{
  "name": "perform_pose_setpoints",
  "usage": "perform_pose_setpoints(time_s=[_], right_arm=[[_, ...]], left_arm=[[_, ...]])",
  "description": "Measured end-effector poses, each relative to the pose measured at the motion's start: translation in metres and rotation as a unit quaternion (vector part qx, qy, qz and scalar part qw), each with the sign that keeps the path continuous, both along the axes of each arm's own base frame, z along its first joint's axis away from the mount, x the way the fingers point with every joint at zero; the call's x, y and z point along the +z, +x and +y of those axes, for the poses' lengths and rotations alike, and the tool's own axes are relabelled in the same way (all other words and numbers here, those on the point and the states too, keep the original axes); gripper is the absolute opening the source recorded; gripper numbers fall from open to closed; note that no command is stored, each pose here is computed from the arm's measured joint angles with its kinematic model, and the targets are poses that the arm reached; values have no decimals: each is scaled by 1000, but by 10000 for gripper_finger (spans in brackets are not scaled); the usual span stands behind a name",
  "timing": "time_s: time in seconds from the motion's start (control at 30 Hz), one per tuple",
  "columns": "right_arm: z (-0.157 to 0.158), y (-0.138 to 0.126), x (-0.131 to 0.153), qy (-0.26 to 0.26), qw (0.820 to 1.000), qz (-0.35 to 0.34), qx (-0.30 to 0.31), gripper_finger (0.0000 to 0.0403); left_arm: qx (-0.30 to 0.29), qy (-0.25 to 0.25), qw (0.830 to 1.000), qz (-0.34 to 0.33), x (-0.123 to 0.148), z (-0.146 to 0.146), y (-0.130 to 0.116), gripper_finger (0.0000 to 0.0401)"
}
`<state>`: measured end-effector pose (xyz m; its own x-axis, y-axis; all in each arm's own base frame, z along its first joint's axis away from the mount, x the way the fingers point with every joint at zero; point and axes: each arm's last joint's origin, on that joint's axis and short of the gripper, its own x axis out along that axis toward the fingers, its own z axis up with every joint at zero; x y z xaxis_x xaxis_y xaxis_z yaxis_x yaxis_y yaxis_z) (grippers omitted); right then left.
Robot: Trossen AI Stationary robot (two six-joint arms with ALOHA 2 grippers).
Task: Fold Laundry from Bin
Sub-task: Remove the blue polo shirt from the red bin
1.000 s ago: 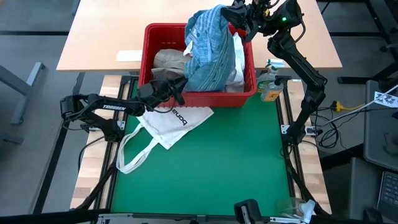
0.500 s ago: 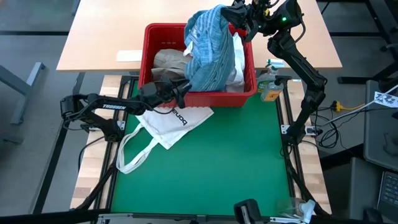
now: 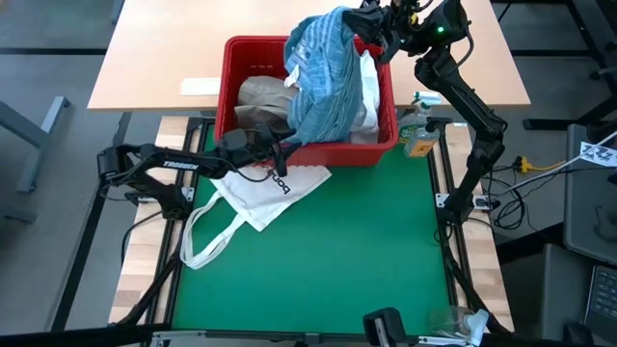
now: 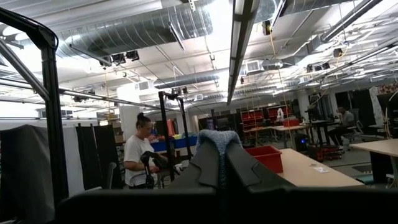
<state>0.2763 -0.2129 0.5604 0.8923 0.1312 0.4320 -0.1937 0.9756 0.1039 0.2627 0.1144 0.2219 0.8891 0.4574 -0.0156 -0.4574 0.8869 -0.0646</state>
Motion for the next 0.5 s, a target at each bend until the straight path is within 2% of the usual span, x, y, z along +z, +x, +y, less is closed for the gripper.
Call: perform_pose_setpoints(time_s=[0.1,0.3,0.5], right_arm=[[0,0,0,0,1000,0,0,1],[0,0,0,0,1000,-1,-1,1],[0,0,0,2,1000,-3,-4,1]], left_arm=[[0,5,1000,-8,-4,1,4,206],[-2,51,999,-14,-7,3,10,204],[9,65,998,-20,6,9,18,162]])
